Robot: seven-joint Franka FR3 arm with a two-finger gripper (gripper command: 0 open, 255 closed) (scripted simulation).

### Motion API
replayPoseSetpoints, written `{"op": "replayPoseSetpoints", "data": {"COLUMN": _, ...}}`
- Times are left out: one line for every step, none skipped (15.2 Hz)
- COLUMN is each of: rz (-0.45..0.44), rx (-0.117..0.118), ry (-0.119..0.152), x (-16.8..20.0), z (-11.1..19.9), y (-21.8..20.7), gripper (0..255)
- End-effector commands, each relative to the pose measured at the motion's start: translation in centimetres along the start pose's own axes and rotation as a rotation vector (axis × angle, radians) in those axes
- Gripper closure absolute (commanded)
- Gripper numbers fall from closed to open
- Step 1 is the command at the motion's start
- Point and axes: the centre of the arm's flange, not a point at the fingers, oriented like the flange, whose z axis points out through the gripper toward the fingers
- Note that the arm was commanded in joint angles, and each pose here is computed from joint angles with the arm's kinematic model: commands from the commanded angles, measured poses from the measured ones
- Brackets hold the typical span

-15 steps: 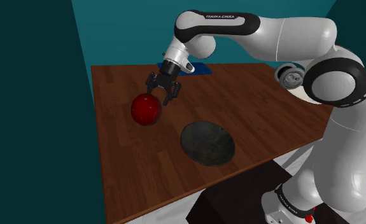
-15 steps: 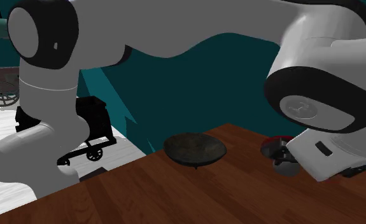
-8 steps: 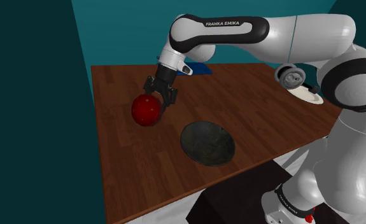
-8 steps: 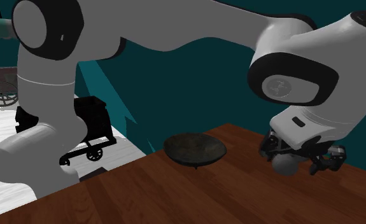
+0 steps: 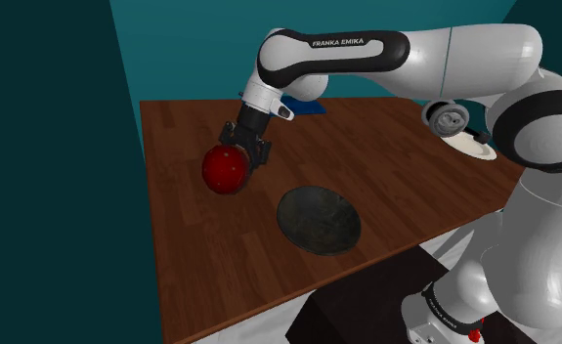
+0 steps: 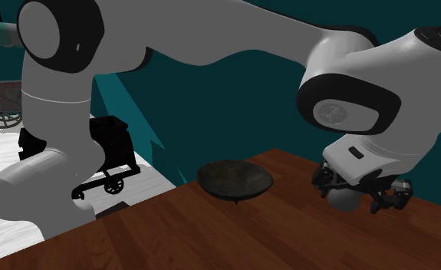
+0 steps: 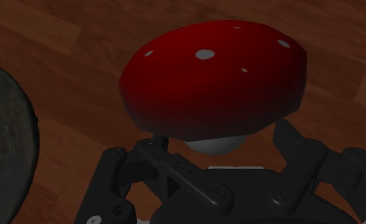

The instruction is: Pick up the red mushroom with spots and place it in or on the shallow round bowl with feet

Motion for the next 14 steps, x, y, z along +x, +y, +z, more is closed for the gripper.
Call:
{"op": "replayPoseSetpoints", "data": {"rz": 0.0, "rx": 0.0, "ry": 0.0, "x": 0.0, "z": 0.0, "y": 0.0, "gripper": 0}}
{"op": "replayPoseSetpoints", "data": {"rz": 0.0, "rx": 0.0, "ry": 0.0, "x": 0.0, "z": 0.0, "y": 0.0, "gripper": 255}}
{"op": "replayPoseSetpoints", "data": {"rz": 0.0, "rx": 0.0, "ry": 0.0, "x": 0.0, "z": 0.0, "y": 0.0, "gripper": 255}}
{"op": "replayPoseSetpoints", "data": {"rz": 0.0, "rx": 0.0, "ry": 0.0, "x": 0.0, "z": 0.0, "y": 0.0, "gripper": 255}}
{"op": "replayPoseSetpoints", "data": {"rz": 0.0, "rx": 0.0, "ry": 0.0, "x": 0.0, "z": 0.0, "y": 0.0, "gripper": 255}}
{"op": "replayPoseSetpoints", "data": {"rz": 0.0, "rx": 0.0, "ry": 0.0, "x": 0.0, "z": 0.0, "y": 0.0, "gripper": 255}}
{"op": "replayPoseSetpoints", "data": {"rz": 0.0, "rx": 0.0, "ry": 0.0, "x": 0.0, "z": 0.0, "y": 0.0, "gripper": 255}}
{"op": "replayPoseSetpoints", "data": {"rz": 0.0, "rx": 0.0, "ry": 0.0, "x": 0.0, "z": 0.0, "y": 0.0, "gripper": 255}}
{"op": "replayPoseSetpoints", "data": {"rz": 0.0, "rx": 0.0, "ry": 0.0, "x": 0.0, "z": 0.0, "y": 0.0, "gripper": 255}}
{"op": "replayPoseSetpoints", "data": {"rz": 0.0, "rx": 0.0, "ry": 0.0, "x": 0.0, "z": 0.0, "y": 0.0, "gripper": 255}}
{"op": "replayPoseSetpoints", "data": {"rz": 0.0, "rx": 0.0, "ry": 0.0, "x": 0.0, "z": 0.0, "y": 0.0, "gripper": 255}}
{"op": "replayPoseSetpoints", "data": {"rz": 0.0, "rx": 0.0, "ry": 0.0, "x": -0.2, "z": -0.5, "y": 0.1, "gripper": 255}}
{"op": "replayPoseSetpoints", "data": {"rz": 0.0, "rx": 0.0, "ry": 0.0, "x": -0.5, "z": -0.9, "y": 0.1, "gripper": 255}}
{"op": "replayPoseSetpoints", "data": {"rz": 0.0, "rx": 0.0, "ry": 0.0, "x": -0.7, "z": -1.4, "y": 0.2, "gripper": 255}}
